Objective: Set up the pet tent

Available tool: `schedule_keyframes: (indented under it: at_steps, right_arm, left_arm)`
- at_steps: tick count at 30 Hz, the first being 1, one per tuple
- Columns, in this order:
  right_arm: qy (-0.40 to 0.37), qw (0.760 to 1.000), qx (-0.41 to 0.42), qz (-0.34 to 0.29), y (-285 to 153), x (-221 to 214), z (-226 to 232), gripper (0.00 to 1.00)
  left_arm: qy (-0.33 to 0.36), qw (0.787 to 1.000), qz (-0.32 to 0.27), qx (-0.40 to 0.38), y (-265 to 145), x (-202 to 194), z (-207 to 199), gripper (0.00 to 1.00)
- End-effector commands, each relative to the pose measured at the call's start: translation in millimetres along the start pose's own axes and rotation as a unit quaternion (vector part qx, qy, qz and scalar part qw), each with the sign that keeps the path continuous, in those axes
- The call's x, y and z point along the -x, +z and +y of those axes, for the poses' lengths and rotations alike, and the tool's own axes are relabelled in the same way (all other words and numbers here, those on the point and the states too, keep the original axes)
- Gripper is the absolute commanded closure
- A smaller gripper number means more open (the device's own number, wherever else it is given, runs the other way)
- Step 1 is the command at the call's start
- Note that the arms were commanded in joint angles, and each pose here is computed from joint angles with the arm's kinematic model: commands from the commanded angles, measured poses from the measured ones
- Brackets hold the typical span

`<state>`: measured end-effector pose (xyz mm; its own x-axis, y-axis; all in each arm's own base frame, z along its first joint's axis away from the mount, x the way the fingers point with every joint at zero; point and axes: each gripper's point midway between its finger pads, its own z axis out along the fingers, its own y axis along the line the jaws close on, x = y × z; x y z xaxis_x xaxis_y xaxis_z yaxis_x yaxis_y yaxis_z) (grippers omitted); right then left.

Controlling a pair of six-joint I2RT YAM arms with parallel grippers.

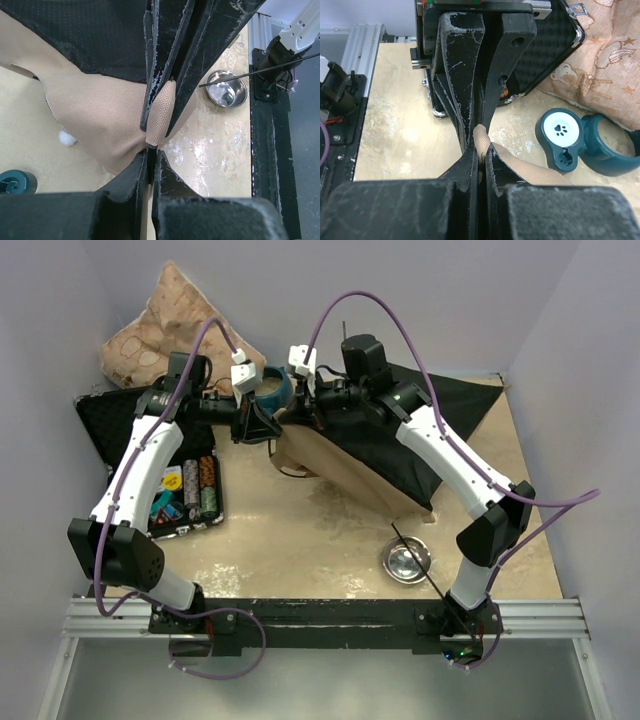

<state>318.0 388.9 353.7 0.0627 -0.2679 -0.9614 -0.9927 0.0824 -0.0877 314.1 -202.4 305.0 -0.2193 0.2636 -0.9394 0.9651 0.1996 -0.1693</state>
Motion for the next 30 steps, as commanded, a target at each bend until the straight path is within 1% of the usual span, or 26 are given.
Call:
schedule_keyframes:
  at_steps: [1,5,12,19,22,30]
  right_arm:
    - [-0.079,0.996,0.007,-0.050,-19.0,56.8,19.0,1.00]
    - [-0.081,0.996,0.008,-0.046,-18.2,54.1,18.8,1.00]
    - [-0.084,0.994,0.019,-0.068,-19.7,69.0,23.5,1.00]
    - [-0.082,0.994,0.023,-0.068,-18.7,69.1,24.8,1.00]
    - [-0.084,0.995,0.023,-0.050,-16.1,58.9,24.0,1.00]
    - [-0.094,0.995,0.033,0.030,-10.0,2.4,21.8,1.00]
  left_arm:
    - [-0.027,0.999,0.034,0.017,1.7,-17.0,-0.4,1.00]
    - [-0.026,0.999,0.036,0.014,4.8,-17.6,-1.9,1.00]
    - [-0.029,0.999,0.044,0.012,12.6,-24.7,0.3,1.00]
    - [-0.026,0.998,0.052,0.002,22.3,-29.1,-4.1,1.00]
    - [-0.022,0.999,0.047,0.001,21.6,-25.2,-5.2,1.00]
    - [-0.002,1.000,0.024,0.008,15.0,0.8,-11.1,1.00]
